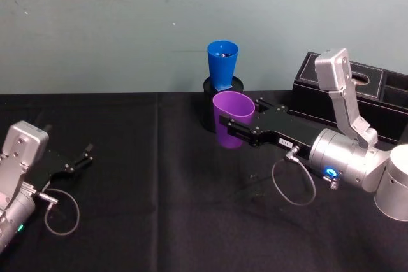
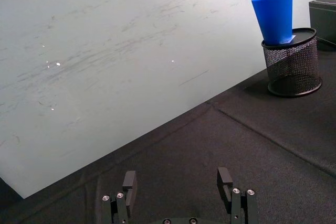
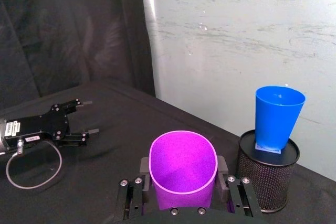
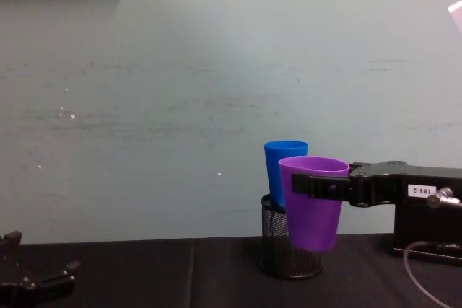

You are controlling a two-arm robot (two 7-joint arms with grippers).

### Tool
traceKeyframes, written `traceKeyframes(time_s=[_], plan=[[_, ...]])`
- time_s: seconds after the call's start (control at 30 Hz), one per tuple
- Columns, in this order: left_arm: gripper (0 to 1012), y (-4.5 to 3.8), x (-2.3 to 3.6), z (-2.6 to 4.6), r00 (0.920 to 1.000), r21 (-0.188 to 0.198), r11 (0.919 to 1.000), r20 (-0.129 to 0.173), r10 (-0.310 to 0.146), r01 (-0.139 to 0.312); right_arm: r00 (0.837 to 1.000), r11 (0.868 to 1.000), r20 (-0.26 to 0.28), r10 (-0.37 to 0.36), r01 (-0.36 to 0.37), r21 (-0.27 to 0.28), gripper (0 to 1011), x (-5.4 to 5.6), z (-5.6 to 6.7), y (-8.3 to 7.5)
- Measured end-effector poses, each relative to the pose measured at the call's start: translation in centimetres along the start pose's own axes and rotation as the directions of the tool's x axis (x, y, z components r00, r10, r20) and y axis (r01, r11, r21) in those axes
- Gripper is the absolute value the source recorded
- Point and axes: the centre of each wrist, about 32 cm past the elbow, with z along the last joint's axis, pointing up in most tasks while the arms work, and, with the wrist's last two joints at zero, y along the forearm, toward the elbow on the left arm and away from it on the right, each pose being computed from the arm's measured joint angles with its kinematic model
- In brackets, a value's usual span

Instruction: Pick up one cup with a gripper and tap it against the other cup.

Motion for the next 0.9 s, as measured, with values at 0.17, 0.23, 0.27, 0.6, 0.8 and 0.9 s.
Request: traceKeyframes(time_s=[0.17, 0.23, 0.27, 0.6, 0.8, 0.9], plan=[[1000, 0.00, 0.00, 0.00, 1.0000, 0.000, 1.0000, 0.000, 0.000, 0.000, 1.000, 1.000, 0.000, 0.000, 0.000, 0.000, 715, 0.00, 0.00, 0.00], [1000, 0.00, 0.00, 0.00, 1.0000, 0.000, 1.0000, 0.000, 0.000, 0.000, 1.000, 1.000, 0.000, 0.000, 0.000, 0.000, 715, 0.00, 0.00, 0.00], [1000, 0.00, 0.00, 0.00, 1.0000, 0.000, 1.0000, 0.000, 0.000, 0.000, 1.000, 1.000, 0.000, 0.000, 0.000, 0.000, 715, 0.00, 0.00, 0.00], [1000, 0.00, 0.00, 0.00, 1.0000, 0.000, 1.0000, 0.000, 0.000, 0.000, 1.000, 1.000, 0.000, 0.000, 0.000, 0.000, 715, 0.00, 0.00, 0.00], [1000, 0.00, 0.00, 0.00, 1.0000, 0.000, 1.0000, 0.000, 0.000, 0.000, 1.000, 1.000, 0.000, 0.000, 0.000, 0.000, 715, 0.00, 0.00, 0.00], [1000, 0.00, 0.00, 0.00, 1.0000, 0.000, 1.0000, 0.000, 0.000, 0.000, 1.000, 1.000, 0.000, 0.000, 0.000, 0.000, 715, 0.00, 0.00, 0.00]])
